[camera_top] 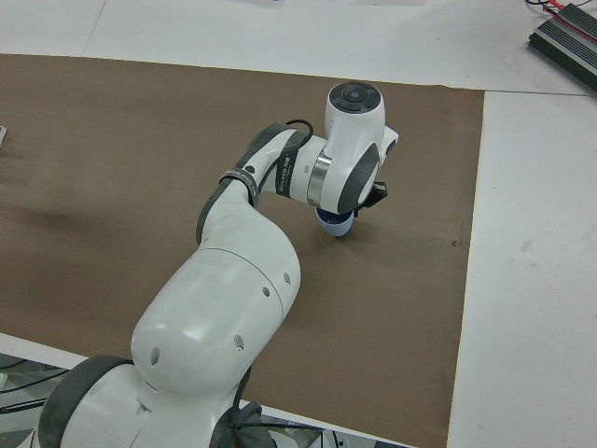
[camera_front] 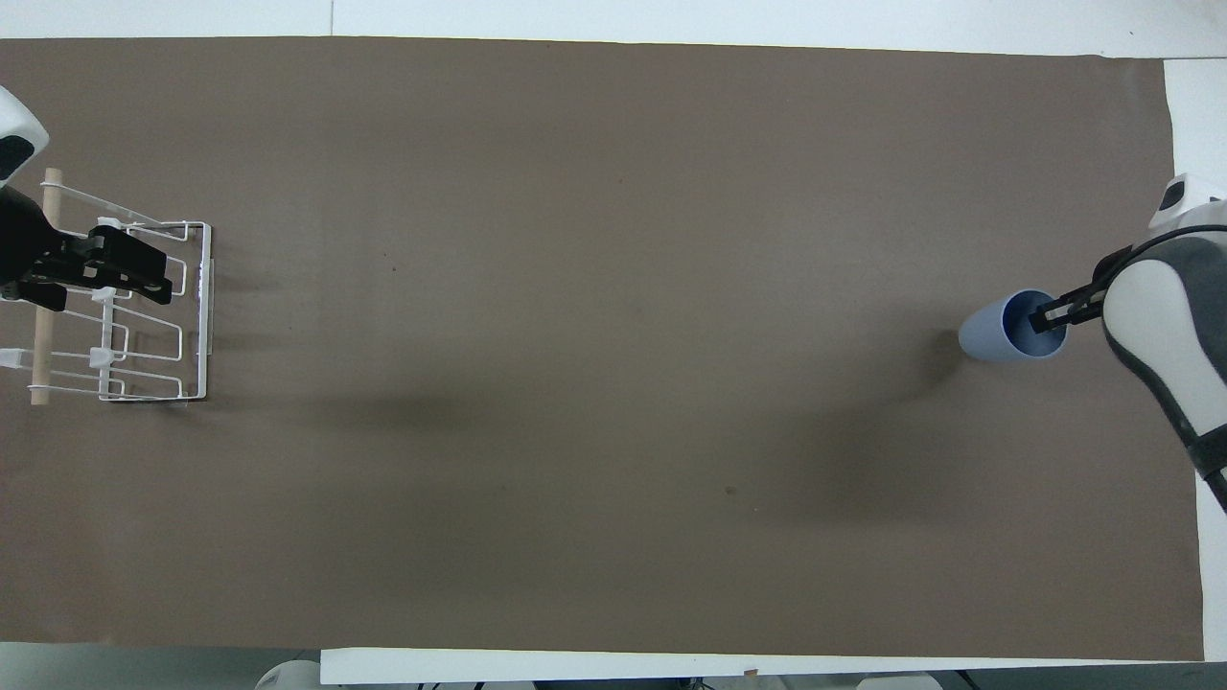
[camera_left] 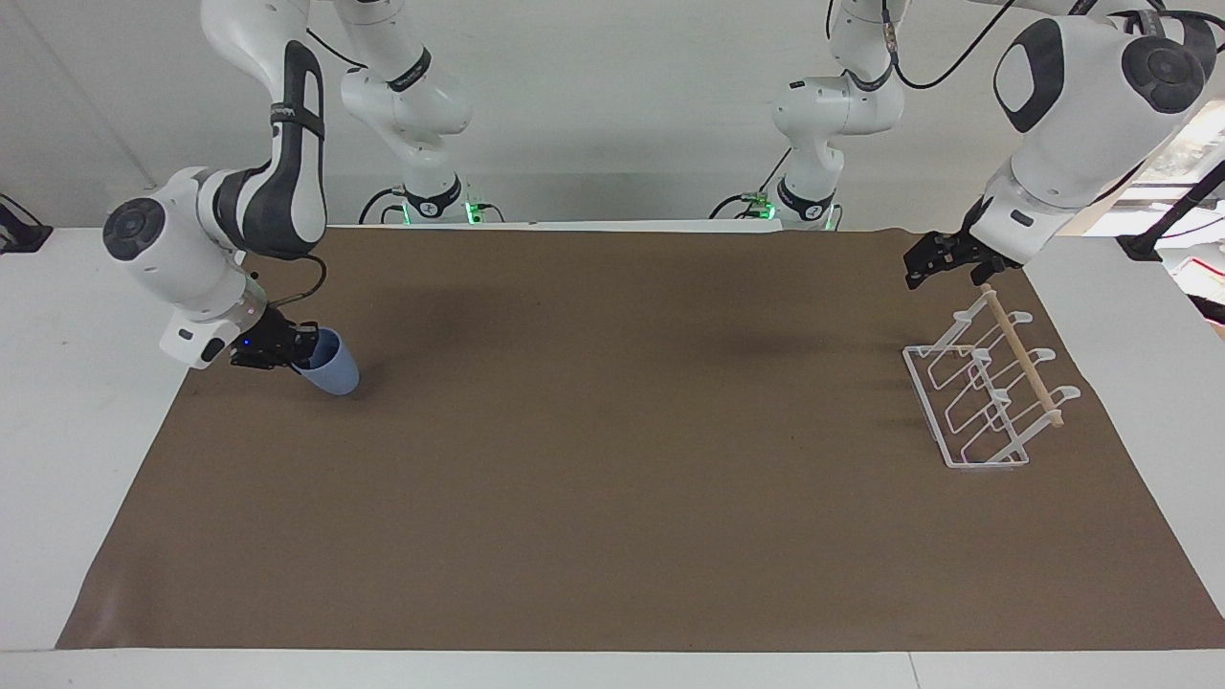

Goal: Hang cup on cup holder
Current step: 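Lift the cup with the right gripper while the left gripper approaches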

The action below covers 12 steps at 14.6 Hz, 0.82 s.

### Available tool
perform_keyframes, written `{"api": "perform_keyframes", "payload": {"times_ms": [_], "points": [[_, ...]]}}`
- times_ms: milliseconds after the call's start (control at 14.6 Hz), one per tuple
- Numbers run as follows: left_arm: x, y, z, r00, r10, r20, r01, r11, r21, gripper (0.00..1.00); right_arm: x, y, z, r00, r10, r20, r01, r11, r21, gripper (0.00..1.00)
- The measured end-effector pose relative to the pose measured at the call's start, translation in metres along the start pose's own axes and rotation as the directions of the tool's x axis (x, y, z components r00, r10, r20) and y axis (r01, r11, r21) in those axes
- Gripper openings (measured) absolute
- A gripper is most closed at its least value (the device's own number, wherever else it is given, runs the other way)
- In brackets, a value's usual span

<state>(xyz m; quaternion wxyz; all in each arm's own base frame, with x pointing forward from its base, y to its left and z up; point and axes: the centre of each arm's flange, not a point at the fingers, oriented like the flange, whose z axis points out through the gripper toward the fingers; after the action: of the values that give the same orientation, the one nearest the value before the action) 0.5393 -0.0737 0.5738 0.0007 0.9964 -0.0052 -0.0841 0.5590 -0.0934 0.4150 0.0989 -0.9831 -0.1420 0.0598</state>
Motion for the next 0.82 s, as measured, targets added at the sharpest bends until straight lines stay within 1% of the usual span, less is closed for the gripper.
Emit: {"api": "perform_keyframes", "payload": {"times_ms": [68, 137, 205, 273, 410, 546, 615, 683, 820], "points": [[-0.001, 0.003, 0.0, 0.999, -0.041, 0.003, 0.041, 0.999, -0.025, 1.0, 0.008, -0.023, -0.018, 1.0, 0.0, -0.03, 0.003, 0.995, 0.096, 0.04], [-0.001, 0.007, 0.001, 0.995, -0.097, 0.009, 0.098, 0.993, -0.064, 1.0, 0.014, -0.046, -0.032, 0.998, 0.007, -0.063, 0.006, 0.981, 0.194, 0.04], [-0.001, 0.012, 0.001, 0.986, -0.168, 0.019, 0.169, 0.98, -0.105, 1.0, 0.018, -0.068, -0.039, 0.997, 0.025, -0.076, -0.002, 0.959, 0.284, 0.04], [-0.001, 0.017, 0.0, 0.969, -0.245, 0.036, 0.248, 0.959, -0.14, 1.0, 0.021, -0.087, -0.041, 0.996, 0.05, -0.07, -0.022, 0.934, 0.357, 0.04], [-0.004, 0.036, -0.004, 0.908, -0.409, 0.091, 0.419, 0.887, -0.193, 1.0, 0.03, -0.122, -0.038, 0.995, 0.097, -0.039, -0.067, 0.877, 0.475, 0.04], [-0.011, 0.068, -0.01, 0.816, -0.555, 0.161, 0.578, 0.789, -0.209, 1.0, 0.04, -0.163, -0.033, 0.989, 0.149, 0.018, -0.134, 0.824, 0.55, 0.04], [-0.016, 0.083, -0.013, 0.762, -0.616, 0.198, 0.647, 0.733, -0.209, 1.0, 0.046, -0.187, -0.031, 0.983, 0.176, 0.05, -0.173, 0.797, 0.579, 0.04], [-0.019, 0.097, -0.016, 0.693, -0.679, 0.242, 0.72, 0.661, -0.209, 1.0, 0.053, -0.213, -0.029, 0.974, 0.215, 0.078, -0.218, 0.771, 0.598, 0.04], [-0.019, 0.11, -0.023, 0.544, -0.771, 0.331, 0.839, 0.5, -0.216, 1.0, 0.065, -0.262, -0.022, 0.954, 0.283, 0.102, -0.285, 0.74, 0.61, 0.04]]}}
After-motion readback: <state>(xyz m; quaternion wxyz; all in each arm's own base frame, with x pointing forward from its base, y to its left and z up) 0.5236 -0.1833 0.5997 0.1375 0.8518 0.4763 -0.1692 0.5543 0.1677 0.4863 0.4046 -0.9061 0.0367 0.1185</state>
